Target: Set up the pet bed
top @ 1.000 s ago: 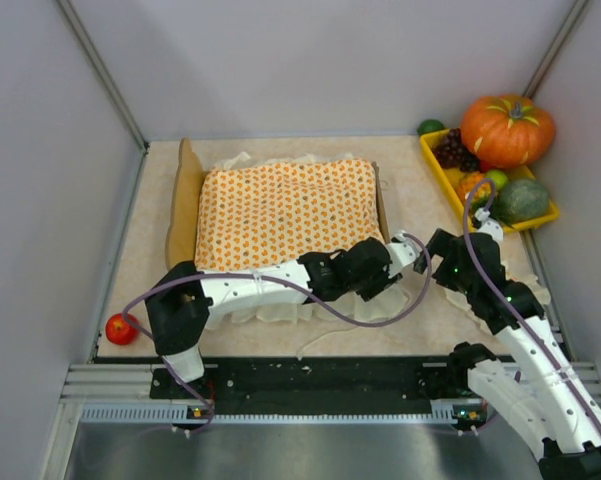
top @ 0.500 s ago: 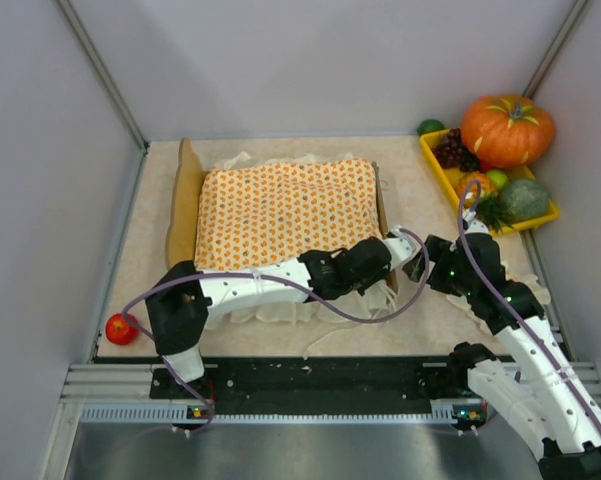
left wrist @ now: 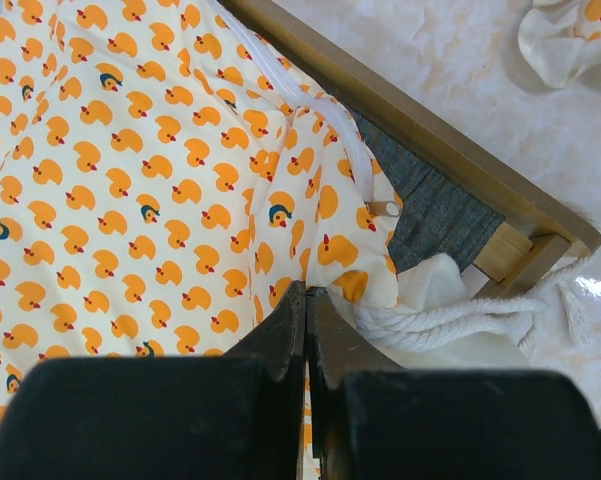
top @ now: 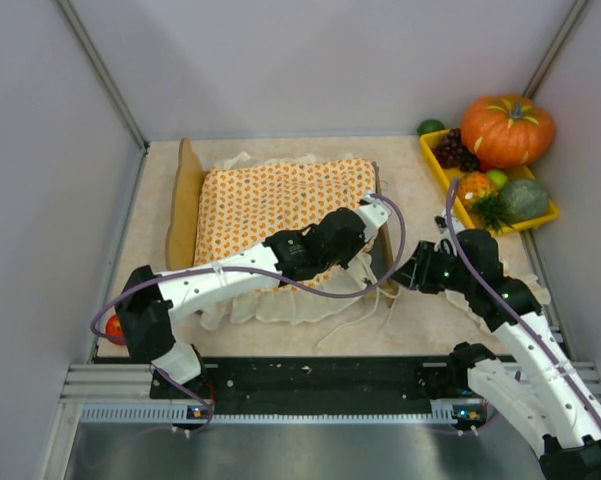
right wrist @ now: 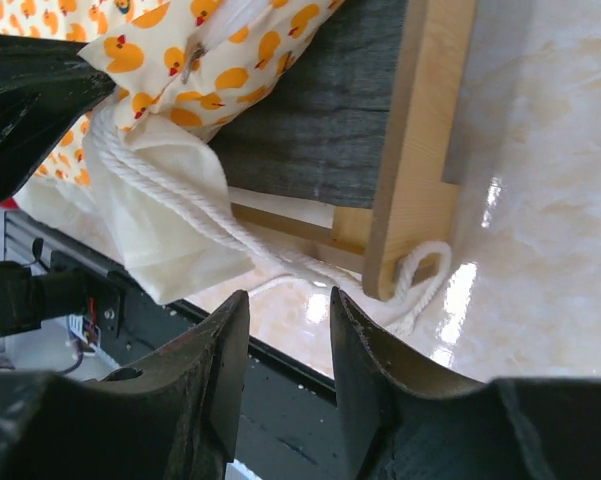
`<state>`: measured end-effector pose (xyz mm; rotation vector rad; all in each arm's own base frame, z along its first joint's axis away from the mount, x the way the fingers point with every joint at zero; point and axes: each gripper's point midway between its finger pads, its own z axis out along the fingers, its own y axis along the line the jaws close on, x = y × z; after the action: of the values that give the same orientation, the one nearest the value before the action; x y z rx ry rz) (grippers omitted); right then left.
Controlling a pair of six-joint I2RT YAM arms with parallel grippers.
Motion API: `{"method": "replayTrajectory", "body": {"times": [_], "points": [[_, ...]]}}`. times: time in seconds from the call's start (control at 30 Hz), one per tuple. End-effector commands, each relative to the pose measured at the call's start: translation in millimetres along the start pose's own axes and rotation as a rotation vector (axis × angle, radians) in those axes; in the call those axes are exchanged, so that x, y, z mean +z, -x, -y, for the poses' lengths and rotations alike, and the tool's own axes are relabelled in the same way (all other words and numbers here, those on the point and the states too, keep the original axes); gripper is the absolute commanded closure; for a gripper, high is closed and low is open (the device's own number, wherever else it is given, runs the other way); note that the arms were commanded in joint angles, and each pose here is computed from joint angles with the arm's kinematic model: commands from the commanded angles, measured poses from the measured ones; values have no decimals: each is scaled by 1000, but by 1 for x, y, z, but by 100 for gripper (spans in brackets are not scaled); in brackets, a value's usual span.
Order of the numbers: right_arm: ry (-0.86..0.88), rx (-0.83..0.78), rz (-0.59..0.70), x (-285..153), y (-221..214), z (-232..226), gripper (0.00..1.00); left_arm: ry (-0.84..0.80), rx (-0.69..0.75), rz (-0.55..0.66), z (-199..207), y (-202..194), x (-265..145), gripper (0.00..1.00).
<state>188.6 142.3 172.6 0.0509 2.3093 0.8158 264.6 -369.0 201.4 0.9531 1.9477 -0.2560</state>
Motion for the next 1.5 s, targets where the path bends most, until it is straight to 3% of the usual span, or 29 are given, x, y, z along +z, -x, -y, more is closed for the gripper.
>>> {"method": "replayTrajectory", "body": {"times": [0.0,0.43,0.67,0.87,0.97,1.07,1.27,1.47], "points": [[137,-90,-7,3,4,-31,63,18,-26,52,-11,19,-17,100],[21,-210,-75,35,-16,-22,60,21,-83,49,-17,15,-20,100],[58,-248,-80,45,-17,-24,63,10,-97,55,-18,15,-20,100],[87,-241,-94,54,-21,-27,69,6,-106,57,-19,15,-21,100],[92,-236,-104,57,-23,-27,91,4,-109,53,-19,13,-21,100],[91,-241,-110,57,-25,-27,100,10,-112,54,-21,13,-21,100],[155,-240,-146,48,-32,-41,100,12,-126,59,-25,15,-23,100],[355,-192,-200,19,-42,-80,100,7,-149,67,-31,14,-25,100]]}}
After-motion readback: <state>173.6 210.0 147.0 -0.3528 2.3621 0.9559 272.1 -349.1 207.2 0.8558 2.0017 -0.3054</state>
